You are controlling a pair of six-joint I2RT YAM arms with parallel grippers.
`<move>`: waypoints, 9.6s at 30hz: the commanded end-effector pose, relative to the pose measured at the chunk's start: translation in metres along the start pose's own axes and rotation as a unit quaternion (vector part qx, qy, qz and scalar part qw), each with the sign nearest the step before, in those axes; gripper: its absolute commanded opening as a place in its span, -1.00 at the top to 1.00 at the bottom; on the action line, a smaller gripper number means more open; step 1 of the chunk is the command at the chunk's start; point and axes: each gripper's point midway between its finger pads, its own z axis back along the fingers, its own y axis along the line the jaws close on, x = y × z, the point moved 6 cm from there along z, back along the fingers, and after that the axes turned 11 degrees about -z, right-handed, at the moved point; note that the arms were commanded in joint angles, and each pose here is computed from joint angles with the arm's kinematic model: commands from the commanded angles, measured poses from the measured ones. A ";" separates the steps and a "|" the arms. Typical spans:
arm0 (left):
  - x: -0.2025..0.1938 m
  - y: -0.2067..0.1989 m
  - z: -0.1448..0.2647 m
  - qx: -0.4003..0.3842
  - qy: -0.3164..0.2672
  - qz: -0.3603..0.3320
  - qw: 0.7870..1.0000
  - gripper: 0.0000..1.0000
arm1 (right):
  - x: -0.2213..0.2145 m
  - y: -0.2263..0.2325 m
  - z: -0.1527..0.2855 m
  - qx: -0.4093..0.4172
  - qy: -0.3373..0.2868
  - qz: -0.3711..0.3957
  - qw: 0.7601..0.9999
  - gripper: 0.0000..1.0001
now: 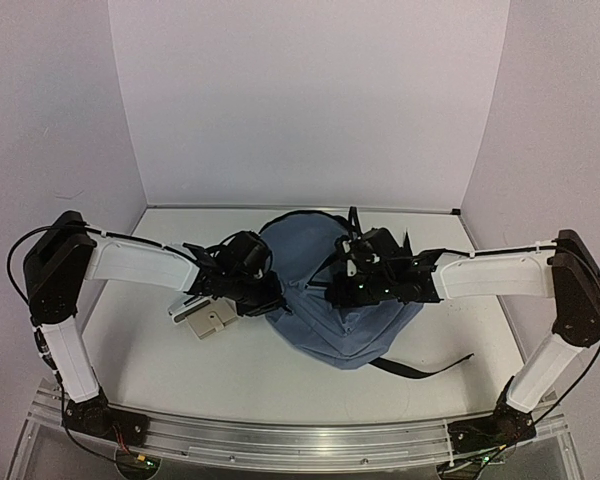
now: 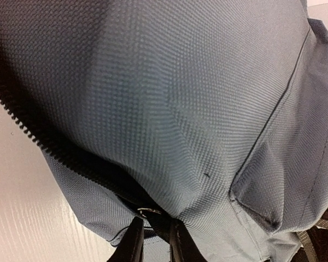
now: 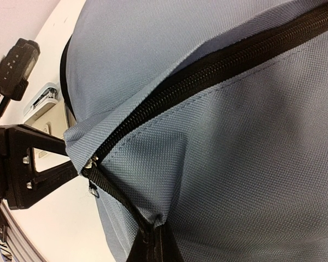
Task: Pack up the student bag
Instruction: Zip the student bag at the center of the board.
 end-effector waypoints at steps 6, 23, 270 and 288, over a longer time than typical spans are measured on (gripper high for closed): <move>0.021 -0.001 0.005 -0.007 -0.044 0.016 0.999 1.00 | 0.012 0.014 0.009 0.016 -0.031 -0.004 0.999 1.00; 0.073 0.062 0.045 0.064 -0.097 -0.013 0.993 1.00 | -0.017 -0.027 0.031 -0.053 -0.018 -0.023 0.998 1.00; 0.039 0.052 0.132 -0.053 -0.086 -0.239 0.966 1.00 | -0.048 0.170 -0.017 0.056 -0.024 0.219 0.974 1.00; 0.077 0.058 0.127 -0.005 -0.134 -0.251 0.959 1.00 | -0.136 0.170 0.042 0.157 0.107 0.241 0.952 1.00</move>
